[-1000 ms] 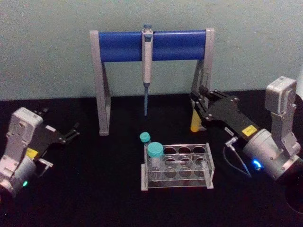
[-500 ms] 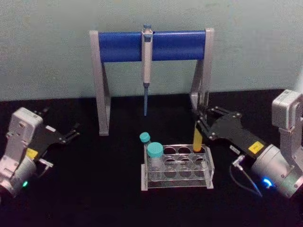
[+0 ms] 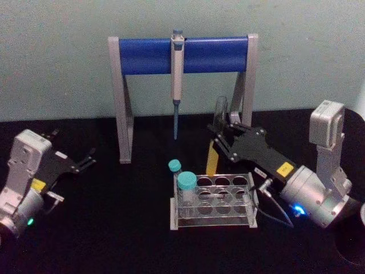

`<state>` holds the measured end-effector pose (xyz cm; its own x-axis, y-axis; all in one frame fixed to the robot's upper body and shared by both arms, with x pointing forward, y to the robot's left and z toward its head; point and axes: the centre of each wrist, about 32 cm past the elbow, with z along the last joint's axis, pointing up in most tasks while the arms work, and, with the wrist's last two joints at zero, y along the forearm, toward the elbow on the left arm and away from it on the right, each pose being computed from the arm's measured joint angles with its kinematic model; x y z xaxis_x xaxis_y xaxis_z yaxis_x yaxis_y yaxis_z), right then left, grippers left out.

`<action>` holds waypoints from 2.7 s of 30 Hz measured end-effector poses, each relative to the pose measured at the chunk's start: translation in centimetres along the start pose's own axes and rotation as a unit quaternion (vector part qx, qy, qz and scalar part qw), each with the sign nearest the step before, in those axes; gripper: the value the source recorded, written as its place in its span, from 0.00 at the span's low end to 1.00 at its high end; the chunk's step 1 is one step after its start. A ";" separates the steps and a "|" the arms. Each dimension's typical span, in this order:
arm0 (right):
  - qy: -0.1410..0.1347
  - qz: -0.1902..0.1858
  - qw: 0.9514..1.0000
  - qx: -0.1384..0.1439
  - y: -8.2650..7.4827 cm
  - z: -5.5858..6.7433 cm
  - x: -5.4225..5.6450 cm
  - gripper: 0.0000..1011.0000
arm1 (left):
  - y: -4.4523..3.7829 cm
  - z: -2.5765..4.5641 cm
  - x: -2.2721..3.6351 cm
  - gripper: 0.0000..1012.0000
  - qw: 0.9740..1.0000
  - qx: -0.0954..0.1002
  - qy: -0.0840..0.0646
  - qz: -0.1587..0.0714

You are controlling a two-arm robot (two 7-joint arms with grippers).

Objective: Pick up the test tube from the test tube rack, shake it, then place it back into the test tube rack.

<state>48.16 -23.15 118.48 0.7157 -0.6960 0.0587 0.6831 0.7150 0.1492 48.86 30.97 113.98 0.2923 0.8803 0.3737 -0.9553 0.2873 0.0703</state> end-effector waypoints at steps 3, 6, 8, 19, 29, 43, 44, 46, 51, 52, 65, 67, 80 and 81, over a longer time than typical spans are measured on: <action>-0.003 -0.008 1.000 0.010 0.6 -0.3 0.4 0.22 | 0.00 0.00 0.00 1.00 1.000 0.000 0.000 0.000; -0.008 -0.018 1.000 0.014 1.0 -0.4 0.6 0.22 | 0.00 0.00 0.00 1.00 1.000 0.000 0.000 0.000; -0.014 -0.033 0.999 0.016 1.2 -0.6 0.9 0.22 | 0.00 0.00 0.00 1.00 1.000 0.000 0.000 0.000; -0.022 -0.056 0.998 0.014 1.0 -0.6 1.5 0.22 | 0.00 0.00 0.00 1.00 1.000 0.000 0.000 0.000; -0.023 -0.058 0.998 0.011 0.9 -0.7 1.5 0.22 | 0.00 0.00 0.00 1.00 1.000 0.000 0.000 0.000; -0.034 -0.072 0.997 0.007 0.1 -0.4 1.7 0.22 | 0.00 0.00 0.00 1.00 1.000 0.000 0.000 0.000; -0.036 -0.075 0.997 0.004 -0.1 -0.2 1.8 0.22 | 0.00 0.00 0.00 1.00 1.000 0.000 0.000 0.000; -0.039 -0.078 0.996 0.001 -0.4 -0.1 1.7 0.22 | 0.00 0.00 0.00 1.00 1.000 0.000 0.000 0.000; -0.043 -0.082 0.996 -0.015 -1.7 0.4 1.4 0.22 | 0.00 0.00 0.00 1.00 1.000 0.000 0.000 0.000; -0.044 -0.081 0.996 -0.018 -1.9 0.4 1.3 0.22 | 0.00 0.00 0.00 1.00 1.000 0.000 0.000 0.000; -0.010 -0.035 0.999 -0.035 -3.0 1.1 -0.5 0.22 | 0.00 0.00 0.00 1.00 1.000 0.000 0.000 0.000; -0.002 -0.026 0.999 -0.032 -2.8 1.0 -0.6 0.22 | 0.00 0.00 0.00 1.00 1.000 0.000 0.000 0.000; 0.021 -0.018 1.000 0.009 0.3 0.0 0.3 0.22 | 0.00 0.00 0.00 1.00 1.000 0.000 0.000 0.000; 0.021 -0.022 0.999 0.011 0.5 -0.1 0.4 0.22 | 0.00 0.00 0.00 1.00 1.000 0.000 0.000 0.000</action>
<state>48.79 -23.10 118.49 0.6911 -0.7227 0.0096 0.7106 0.6819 0.1732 48.86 30.97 113.98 0.2923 0.8803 0.3737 -0.9553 0.2873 0.0704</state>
